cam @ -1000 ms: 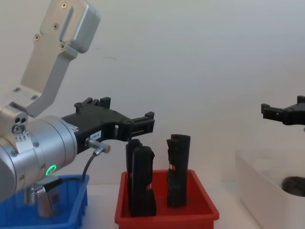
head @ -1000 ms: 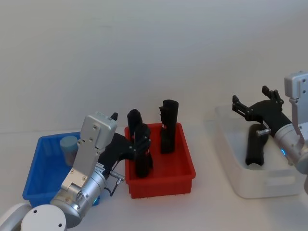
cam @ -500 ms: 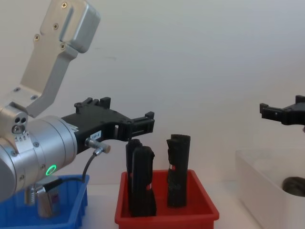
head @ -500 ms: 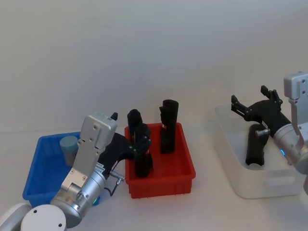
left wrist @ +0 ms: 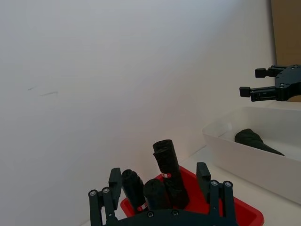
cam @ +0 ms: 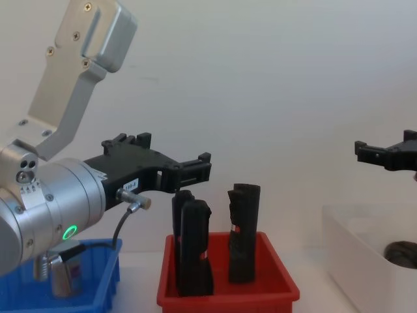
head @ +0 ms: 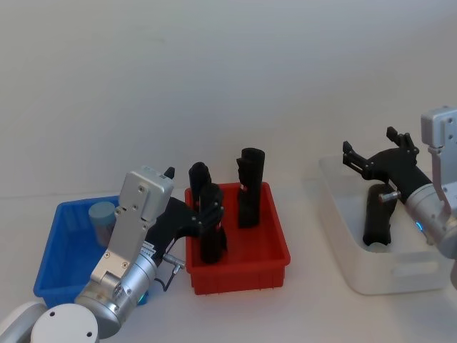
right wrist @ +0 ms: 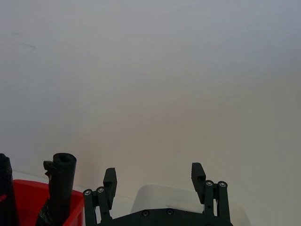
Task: Pick the cotton swabs from the blue box and place them into the white box.
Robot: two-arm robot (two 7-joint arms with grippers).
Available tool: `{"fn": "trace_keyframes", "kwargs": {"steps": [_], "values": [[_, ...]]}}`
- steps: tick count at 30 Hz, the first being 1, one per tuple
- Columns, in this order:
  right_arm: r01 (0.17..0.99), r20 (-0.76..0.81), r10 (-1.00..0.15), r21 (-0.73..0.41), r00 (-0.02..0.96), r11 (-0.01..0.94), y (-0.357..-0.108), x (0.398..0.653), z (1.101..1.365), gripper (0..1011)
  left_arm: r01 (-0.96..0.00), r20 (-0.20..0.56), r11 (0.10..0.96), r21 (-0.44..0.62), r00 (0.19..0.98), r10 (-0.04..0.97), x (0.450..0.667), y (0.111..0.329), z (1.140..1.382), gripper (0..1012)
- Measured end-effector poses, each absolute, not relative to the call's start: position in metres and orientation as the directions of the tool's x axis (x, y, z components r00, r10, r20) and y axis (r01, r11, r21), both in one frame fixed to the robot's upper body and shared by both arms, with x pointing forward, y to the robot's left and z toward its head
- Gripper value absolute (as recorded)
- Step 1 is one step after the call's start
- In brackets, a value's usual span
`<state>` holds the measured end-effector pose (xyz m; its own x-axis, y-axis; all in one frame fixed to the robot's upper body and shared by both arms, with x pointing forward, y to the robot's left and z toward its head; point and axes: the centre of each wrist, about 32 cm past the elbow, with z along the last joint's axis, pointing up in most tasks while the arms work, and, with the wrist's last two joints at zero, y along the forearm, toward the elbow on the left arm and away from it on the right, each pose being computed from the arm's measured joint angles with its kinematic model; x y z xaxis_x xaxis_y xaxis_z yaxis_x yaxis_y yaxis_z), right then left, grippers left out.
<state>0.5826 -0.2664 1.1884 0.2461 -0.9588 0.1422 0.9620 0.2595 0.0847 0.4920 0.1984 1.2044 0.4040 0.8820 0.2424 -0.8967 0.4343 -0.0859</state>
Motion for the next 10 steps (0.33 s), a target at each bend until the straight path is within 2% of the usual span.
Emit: {"fn": "trace_keyframes", "kwargs": {"steps": [10], "values": [[0.962, 0.142, -0.958, 0.085, 0.247, 0.261, -0.2664, 0.5826, 1.1883, 1002, -0.897, 0.242, 0.434, -0.086, 0.404, 0.882, 0.492, 0.1984, 1.2044, 1004]]}}
